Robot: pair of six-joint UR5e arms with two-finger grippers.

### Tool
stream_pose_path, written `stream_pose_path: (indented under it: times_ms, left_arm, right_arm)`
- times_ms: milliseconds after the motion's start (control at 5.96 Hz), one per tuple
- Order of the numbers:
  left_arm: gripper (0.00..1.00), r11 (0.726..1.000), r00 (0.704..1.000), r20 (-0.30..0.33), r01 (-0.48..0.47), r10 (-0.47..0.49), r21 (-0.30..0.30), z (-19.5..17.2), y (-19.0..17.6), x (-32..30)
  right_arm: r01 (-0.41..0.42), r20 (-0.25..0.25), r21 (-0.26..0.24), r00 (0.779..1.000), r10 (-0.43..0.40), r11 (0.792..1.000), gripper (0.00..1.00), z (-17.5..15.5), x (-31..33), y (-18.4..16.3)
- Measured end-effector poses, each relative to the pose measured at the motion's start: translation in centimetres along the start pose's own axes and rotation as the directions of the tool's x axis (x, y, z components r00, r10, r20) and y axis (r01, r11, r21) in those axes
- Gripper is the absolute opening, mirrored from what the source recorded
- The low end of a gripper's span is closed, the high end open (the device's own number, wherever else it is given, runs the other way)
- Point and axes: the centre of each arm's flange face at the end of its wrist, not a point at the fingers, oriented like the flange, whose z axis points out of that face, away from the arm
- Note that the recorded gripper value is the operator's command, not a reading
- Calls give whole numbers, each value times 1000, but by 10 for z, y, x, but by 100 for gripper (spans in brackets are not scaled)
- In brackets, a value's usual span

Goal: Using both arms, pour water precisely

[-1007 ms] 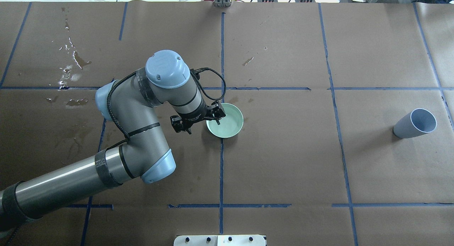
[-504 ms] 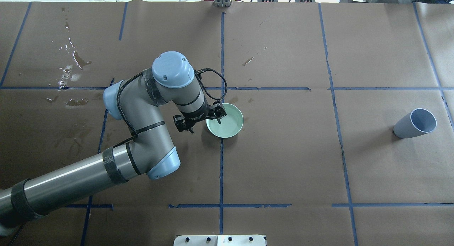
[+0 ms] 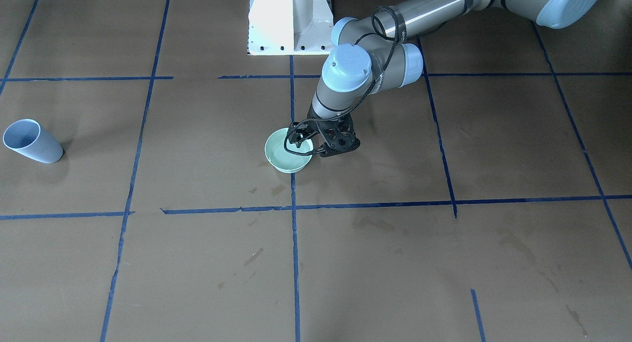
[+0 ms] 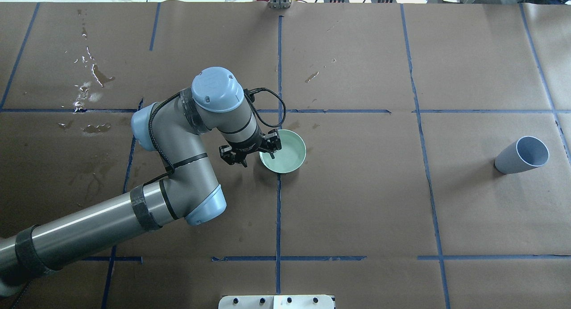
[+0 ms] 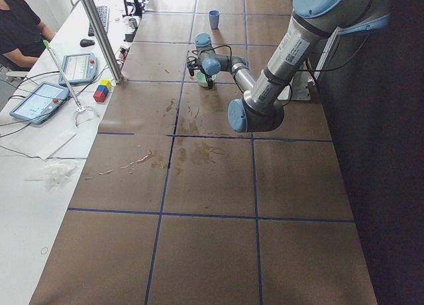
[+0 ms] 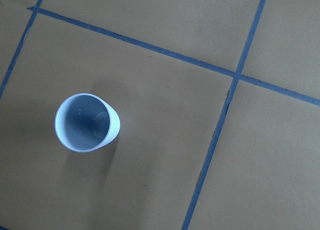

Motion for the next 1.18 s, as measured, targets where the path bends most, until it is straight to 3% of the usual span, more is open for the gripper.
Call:
stream_pose_path:
  times_ms: [839, 1175]
  left_arm:
    - [41, 1000, 1000, -5, -15, 15, 6, 6, 10, 4]
    - [22, 1000, 1000, -8, -17, 17, 11, 7, 11, 4]
  right_arm:
    - [0, -2, 7, 1000, 0, 1000, 100, -4, -1, 1]
    - [-3, -3, 4, 1000, 3, 1000, 100, -3, -1, 2]
